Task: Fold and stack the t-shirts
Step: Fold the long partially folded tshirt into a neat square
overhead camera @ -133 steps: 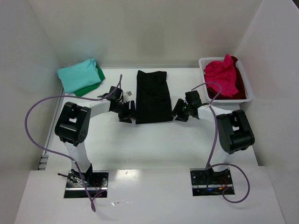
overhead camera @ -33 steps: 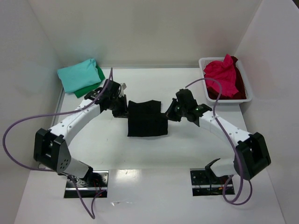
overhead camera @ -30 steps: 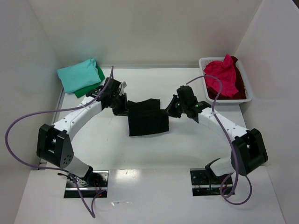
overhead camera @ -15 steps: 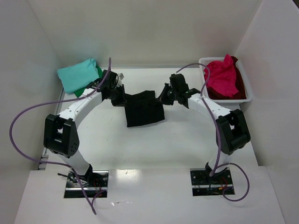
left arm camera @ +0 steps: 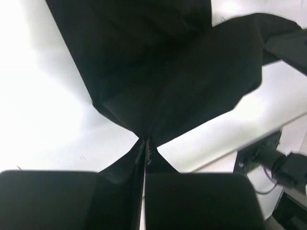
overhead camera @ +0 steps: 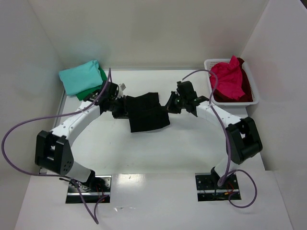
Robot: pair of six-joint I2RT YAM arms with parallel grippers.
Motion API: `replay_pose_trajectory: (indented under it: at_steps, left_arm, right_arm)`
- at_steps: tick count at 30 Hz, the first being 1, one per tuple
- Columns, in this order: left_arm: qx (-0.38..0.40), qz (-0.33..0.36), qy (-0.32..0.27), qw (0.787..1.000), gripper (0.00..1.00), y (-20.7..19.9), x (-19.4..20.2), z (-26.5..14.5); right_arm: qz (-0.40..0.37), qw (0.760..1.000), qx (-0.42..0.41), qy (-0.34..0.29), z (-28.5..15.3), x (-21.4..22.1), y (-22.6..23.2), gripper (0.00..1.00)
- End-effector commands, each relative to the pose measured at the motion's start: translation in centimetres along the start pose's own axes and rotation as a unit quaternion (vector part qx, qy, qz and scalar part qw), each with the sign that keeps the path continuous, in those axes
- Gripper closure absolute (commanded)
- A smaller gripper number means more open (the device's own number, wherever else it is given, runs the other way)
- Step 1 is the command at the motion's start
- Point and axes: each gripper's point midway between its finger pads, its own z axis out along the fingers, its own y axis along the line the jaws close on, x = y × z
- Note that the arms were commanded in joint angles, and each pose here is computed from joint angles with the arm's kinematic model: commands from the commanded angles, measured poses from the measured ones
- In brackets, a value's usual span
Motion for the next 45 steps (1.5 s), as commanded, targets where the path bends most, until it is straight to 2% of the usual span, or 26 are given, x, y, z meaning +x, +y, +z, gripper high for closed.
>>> replay_pose_trajectory:
  at_steps: [1,6,8,12,19,25,30,39,42,45]
  left_arm:
    - [0.028,-0.012,-0.005,1.000,1.00,-1.7,2.0,-2.3]
    - [0.030,-0.032,0.021,0.999,1.00,-1.1,6.9,-3.8]
    - [0.039,-0.030,0.014,0.999,1.00,-1.4,7.8,-5.1]
    - [0.056,-0.032,0.018,0.998,1.00,-2.3,10.1,-7.3]
    - [0.064,-0.018,-0.034,0.997,1.00,-2.2,11.3,-11.4]
    - [0.056,-0.025,-0.059,0.996,1.00,-2.3,10.3,-12.3]
    - [0.030,-0.013,-0.071,0.997,1.00,-2.1,8.3,-11.1]
    - [-0.013,0.029,-0.091,0.995,1.00,-2.8,2.0,-7.5]
    - [-0.026,0.026,-0.103,0.994,1.00,-2.1,-0.3,-6.5]
    - [-0.054,0.005,-0.086,0.995,1.00,-0.1,-1.9,-4.0]
  right_arm:
    - [-0.014,1.000,-0.020,-0.013,-2.7,0.5,0.4,1.00]
    - [0.005,0.999,-0.037,0.004,-5.9,5.4,0.5,1.00]
    - [0.013,0.999,-0.035,0.018,-6.7,7.4,0.0,1.00]
    - [0.011,0.997,-0.069,0.023,-9.6,10.6,2.1,1.00]
    - [0.028,0.996,-0.084,0.000,-13.7,12.7,3.3,1.00]
    - [0.012,0.995,-0.095,-0.032,-14.8,10.4,5.3,1.00]
    - [-0.021,0.996,-0.087,-0.024,-11.8,9.4,6.6,1.00]
    - [-0.031,0.995,-0.086,-0.050,-6.9,3.3,7.7,1.00]
    - [-0.030,0.994,-0.086,-0.059,-5.3,0.8,7.6,1.00]
    - [-0.030,0.995,-0.081,-0.051,-2.9,-0.7,7.2,0.99]
